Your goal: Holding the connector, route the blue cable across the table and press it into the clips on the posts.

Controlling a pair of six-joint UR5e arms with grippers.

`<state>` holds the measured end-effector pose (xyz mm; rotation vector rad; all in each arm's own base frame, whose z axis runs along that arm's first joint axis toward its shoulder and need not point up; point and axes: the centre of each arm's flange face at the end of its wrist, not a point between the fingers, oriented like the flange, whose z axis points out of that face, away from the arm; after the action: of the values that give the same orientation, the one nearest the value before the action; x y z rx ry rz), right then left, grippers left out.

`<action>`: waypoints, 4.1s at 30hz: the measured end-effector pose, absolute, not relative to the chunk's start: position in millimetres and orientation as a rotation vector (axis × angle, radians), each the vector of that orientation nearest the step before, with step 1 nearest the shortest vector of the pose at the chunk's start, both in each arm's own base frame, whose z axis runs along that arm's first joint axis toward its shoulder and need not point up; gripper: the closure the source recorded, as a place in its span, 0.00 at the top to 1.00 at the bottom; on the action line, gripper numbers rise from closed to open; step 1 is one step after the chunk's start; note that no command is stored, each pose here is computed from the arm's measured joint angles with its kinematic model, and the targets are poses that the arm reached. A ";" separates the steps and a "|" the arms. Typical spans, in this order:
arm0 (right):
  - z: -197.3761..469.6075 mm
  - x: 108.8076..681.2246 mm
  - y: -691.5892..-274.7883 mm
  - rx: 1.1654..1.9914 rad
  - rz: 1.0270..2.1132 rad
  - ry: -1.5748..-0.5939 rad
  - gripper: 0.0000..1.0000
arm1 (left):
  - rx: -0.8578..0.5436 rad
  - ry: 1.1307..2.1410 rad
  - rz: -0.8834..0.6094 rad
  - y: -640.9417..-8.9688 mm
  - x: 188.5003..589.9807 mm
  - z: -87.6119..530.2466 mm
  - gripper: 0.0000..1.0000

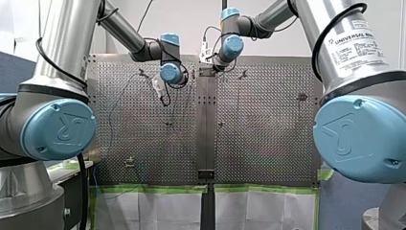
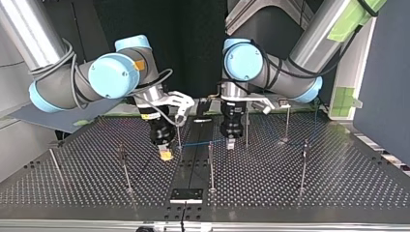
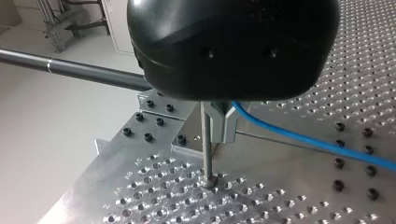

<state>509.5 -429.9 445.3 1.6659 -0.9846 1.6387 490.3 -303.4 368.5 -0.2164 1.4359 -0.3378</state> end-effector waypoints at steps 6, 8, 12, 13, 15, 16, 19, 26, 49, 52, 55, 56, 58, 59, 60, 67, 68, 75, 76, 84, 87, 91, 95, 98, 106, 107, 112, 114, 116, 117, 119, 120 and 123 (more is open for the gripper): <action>444.6 510.2 -432.1 1.681 1.659 -0.968 0.00 | -0.224 1.392 -0.346 -298.5 503.7 377.9 0.00; 444.5 509.9 -433.2 1.683 1.663 -0.964 0.00 | -0.223 1.386 -0.346 -295.9 506.9 380.2 0.00; 442.2 508.5 -438.3 1.684 1.663 -0.965 0.00 | -0.215 1.383 -0.351 -291.8 513.7 380.3 0.00; 441.5 508.1 -439.9 1.684 1.662 -0.966 0.00 | -0.212 1.385 -0.352 -291.3 516.4 379.3 0.00; 440.7 506.9 -444.1 1.681 1.661 -0.968 0.00 | -0.208 1.389 -0.351 -291.3 521.2 377.6 0.00; 441.0 506.4 -446.1 1.678 1.661 -0.968 0.00 | -0.205 1.392 -0.350 -291.8 524.8 376.3 0.00; 442.2 504.3 -453.0 1.672 1.664 -0.969 0.00 | -0.198 1.403 -0.345 -293.0 534.7 372.3 0.00; 444.0 496.0 -474.2 1.647 1.662 -0.980 0.00 | -0.194 1.416 -0.333 -290.4 559.0 367.1 0.00; 426.0 481.5 -507.8 1.651 1.632 -1.009 0.00 | -0.187 1.453 -0.302 -279.9 571.9 385.9 0.50; 424.8 481.2 -507.8 1.652 1.631 -1.016 0.00 | -0.170 1.478 -0.284 -280.9 568.7 383.6 0.98; 423.0 480.4 -507.8 1.653 1.633 -1.032 0.00 | -0.154 1.501 -0.261 -282.0 565.2 381.5 1.00; 421.5 480.1 -507.7 1.654 1.632 -1.037 0.00 | -0.150 1.507 -0.252 -282.4 563.5 381.5 1.00; 417.7 479.1 -507.5 1.659 1.626 -1.045 0.00 | -0.143 1.520 -0.227 -282.7 558.1 383.4 1.00; 414.4 478.1 -507.4 1.664 1.620 -1.050 0.00 | -0.140 1.525 -0.217 -282.7 555.0 384.7 1.00; 411.7 477.2 -507.4 1.667 1.615 -1.055 0.00 | -0.138 1.531 -0.209 -282.8 551.6 385.7 1.00; 391.8 468.6 -508.5 1.689 1.574 -1.089 0.00 | -0.125 1.586 -0.197 -282.6 520.1 388.8 1.00; 389.6 467.3 -509.0 1.691 1.569 -1.093 0.00 | -0.122 1.593 -0.196 -282.6 515.9 388.8 1.00; 378.6 457.5 -513.2 1.696 1.540 -1.119 0.00 | -0.102 1.620 -0.211 -285.8 484.7 391.7 1.00; 376.8 455.6 -514.2 1.697 1.535 -1.124 0.00 | -0.095 1.620 -0.216 -287.3 479.1 393.3 1.00; 367.0 437.3 -526.1 1.686 1.498 -1.160 0.00 | -0.025 1.574 -0.233 -307.9 451.3 414.2 1.00; 365.1 432.0 -530.5 1.681 1.489 -1.168 0.00 | -0.015 1.546 -0.238 -319.0 445.4 419.4 1.00; 364.1 427.1 -534.6 1.674 1.483 -1.175 0.00 | -0.017 1.501 -0.246 -335.2 439.2 430.0 1.00; 363.5 423.6 -537.6 1.670 1.478 -1.180 0.00 | -0.016 1.475 -0.256 -349.2 431.9 439.8 1.00; 362.8 422.4 -538.8 1.669 1.475 -1.181 0.00 | -0.005 1.465 -0.269 -359.8 426.9 445.0 1.00; 360.9 419.9 -541.4 1.670 1.468 -1.181 0.00 | 0.035 1.484 -0.260 -392.2 421.1 441.6 1.00; 360.6 419.6 -541.7 1.670 1.466 -1.181 0.00 | 0.036 1.485 -0.258 -396.3 420.9 440.9 1.00; 358.7 418.0 -543.6 1.670 1.461 -1.182 0.00 | 0.040 1.498 -0.227 -411.5 425.0 435.7 1.00; 357.2 417.5 -544.6 1.672 1.458 -1.183 0.00 | 0.045 1.509 -0.204 -415.1 427.6 432.8 1.00; 356.1 417.2 -545.2 1.673 1.456 -1.184 0.00 | 0.050 1.519 -0.178 -418.4 431.0 430.0 1.00; 355.8 417.1 -545.3 1.673 1.455 -1.184 0.00 | 0.051 1.521 -0.167 -419.6 432.8 428.8 1.00; 355.2 416.9 -545.7 1.674 1.454 -1.185 0.00 | 0.048 1.522 -0.143 -421.8 438.5 426.9 1.00; 355.0 416.4 -546.2 1.673 1.453 -1.186 0.00 | 0.045 1.521 -0.135 -422.7 441.1 426.1 1.00; 354.6 414.1 -548.2 1.669 1.450 -1.189 0.00 | 0.028 1.512 -0.113 -426.5 450.4 423.9 1.00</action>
<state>414.1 -548.2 354.6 1.6689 -1.1886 1.4500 450.4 -426.5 423.9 0.0275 1.5122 -0.1134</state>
